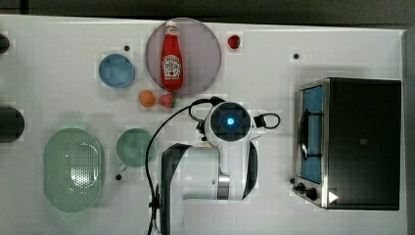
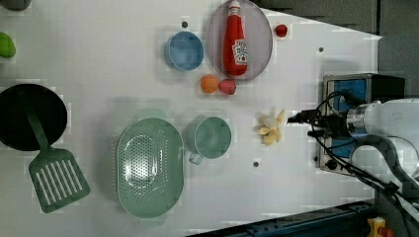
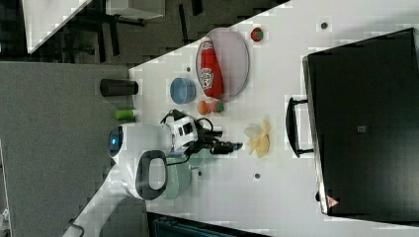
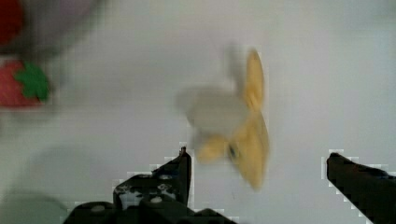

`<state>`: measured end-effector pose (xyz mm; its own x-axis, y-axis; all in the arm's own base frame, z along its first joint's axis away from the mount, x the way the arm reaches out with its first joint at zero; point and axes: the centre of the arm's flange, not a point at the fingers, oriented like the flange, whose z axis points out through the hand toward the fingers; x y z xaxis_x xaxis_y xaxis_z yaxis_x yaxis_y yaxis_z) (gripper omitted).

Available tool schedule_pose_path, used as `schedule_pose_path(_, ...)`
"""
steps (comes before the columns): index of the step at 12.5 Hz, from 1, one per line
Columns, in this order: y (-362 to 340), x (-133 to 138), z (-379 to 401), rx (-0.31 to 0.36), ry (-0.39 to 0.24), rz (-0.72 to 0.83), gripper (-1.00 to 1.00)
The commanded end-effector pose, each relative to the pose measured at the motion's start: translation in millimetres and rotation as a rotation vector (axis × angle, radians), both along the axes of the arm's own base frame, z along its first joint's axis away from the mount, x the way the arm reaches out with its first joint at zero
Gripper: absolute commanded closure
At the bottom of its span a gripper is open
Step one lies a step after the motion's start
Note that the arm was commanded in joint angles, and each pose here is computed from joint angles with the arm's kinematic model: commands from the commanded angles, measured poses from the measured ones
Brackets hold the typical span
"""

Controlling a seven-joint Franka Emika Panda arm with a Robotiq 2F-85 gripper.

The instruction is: Pick Banana and place it in mug.

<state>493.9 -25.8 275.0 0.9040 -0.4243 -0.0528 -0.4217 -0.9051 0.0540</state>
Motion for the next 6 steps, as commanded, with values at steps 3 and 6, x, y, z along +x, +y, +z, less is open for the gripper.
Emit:
schedule_pose_path(3,8,-7,-76,0.026,0.031,0.113,-1.0)
schedule_pose_path(6,14,-7,-110,0.026,0.01,0.126,-1.0)
